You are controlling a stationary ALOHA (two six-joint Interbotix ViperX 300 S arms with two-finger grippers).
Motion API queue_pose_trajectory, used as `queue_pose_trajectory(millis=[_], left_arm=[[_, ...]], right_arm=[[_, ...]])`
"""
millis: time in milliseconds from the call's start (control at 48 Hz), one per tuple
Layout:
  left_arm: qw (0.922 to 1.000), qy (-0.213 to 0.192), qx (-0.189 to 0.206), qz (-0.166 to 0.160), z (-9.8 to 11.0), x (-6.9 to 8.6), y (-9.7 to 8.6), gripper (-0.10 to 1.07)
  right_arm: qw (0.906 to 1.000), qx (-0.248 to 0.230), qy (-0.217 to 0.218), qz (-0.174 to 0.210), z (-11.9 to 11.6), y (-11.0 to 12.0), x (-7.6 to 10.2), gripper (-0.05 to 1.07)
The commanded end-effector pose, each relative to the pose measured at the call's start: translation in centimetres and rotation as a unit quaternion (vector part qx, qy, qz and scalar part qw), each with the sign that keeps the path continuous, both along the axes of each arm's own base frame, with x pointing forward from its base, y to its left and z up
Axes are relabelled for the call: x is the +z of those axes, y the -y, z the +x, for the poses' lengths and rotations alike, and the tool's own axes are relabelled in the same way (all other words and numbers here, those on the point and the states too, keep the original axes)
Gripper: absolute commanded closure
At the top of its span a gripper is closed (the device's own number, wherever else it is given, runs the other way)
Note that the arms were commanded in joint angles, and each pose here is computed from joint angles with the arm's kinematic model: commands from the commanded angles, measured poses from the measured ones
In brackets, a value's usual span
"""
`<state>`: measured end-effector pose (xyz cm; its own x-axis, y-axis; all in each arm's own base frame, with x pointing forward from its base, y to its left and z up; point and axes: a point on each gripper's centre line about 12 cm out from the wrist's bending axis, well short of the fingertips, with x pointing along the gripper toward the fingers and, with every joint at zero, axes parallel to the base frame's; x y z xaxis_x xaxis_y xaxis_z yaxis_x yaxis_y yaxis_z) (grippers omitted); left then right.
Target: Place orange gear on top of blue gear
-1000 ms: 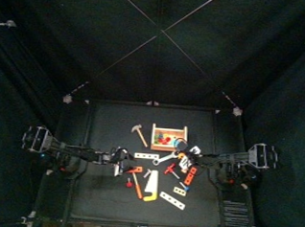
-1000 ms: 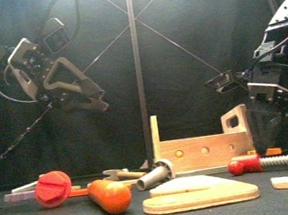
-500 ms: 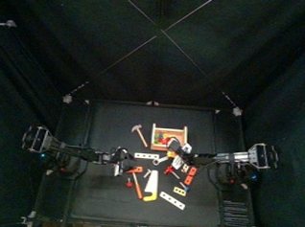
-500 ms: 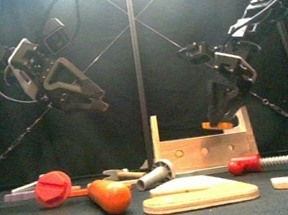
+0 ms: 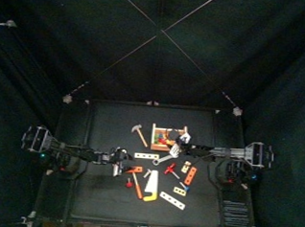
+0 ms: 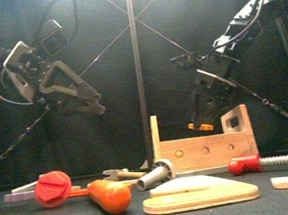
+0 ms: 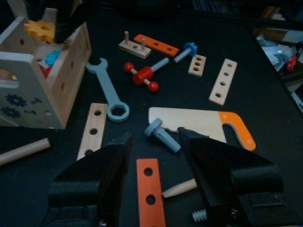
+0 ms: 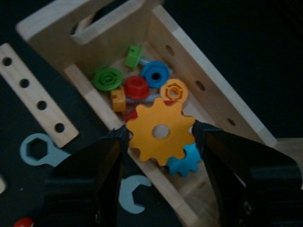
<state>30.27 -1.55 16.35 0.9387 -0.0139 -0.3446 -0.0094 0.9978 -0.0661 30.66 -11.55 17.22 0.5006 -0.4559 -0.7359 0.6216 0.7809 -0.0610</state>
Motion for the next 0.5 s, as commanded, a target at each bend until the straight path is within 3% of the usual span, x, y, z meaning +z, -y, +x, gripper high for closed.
queue_pose_trajectory(millis=[0,333,479], left_arm=[[0.9997,0.025,-0.007,0.004,-0.13,1.29,0.15,0.13],[0.9994,0.034,-0.002,-0.002,-0.94,1.72,0.03,0.14],[0.9992,0.040,-0.002,-0.002,-0.84,1.93,0.02,0.13]], right_arm=[[0.9999,-0.004,0.014,-0.002,0.45,0.63,0.59,0.23],[0.9999,-0.010,0.005,0.003,0.63,1.12,-0.13,0.02],[0.9999,-0.011,0.007,0.002,0.72,1.20,0.01,-0.02]])
